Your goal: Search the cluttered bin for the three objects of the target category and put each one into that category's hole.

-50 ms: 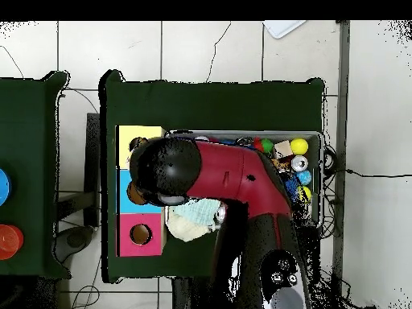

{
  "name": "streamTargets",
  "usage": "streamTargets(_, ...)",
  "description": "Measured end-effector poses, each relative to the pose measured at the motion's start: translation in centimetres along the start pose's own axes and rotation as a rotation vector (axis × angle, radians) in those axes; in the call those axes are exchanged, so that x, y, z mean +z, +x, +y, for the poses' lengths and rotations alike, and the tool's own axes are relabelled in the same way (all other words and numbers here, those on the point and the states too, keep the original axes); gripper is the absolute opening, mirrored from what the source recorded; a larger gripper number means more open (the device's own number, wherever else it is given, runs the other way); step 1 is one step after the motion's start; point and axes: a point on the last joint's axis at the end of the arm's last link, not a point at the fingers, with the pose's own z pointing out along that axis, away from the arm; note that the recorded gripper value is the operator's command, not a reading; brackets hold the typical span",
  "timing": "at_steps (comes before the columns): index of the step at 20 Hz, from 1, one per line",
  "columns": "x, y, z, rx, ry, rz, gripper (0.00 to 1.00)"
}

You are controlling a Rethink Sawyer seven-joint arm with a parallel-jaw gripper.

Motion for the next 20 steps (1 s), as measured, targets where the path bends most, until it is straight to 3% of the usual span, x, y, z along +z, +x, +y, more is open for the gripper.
streamTargets(5,-2.5,-1.6,1.4,0.091,-0.03,-0.03,0.0)
streamTargets(12,-5.1,-3.5,4.9,0.174,-0.07,-0.087,0.0)
streamTargets(20,-5.1,-5.7,9.1,0.241,-0.08,-0.12,0.0)
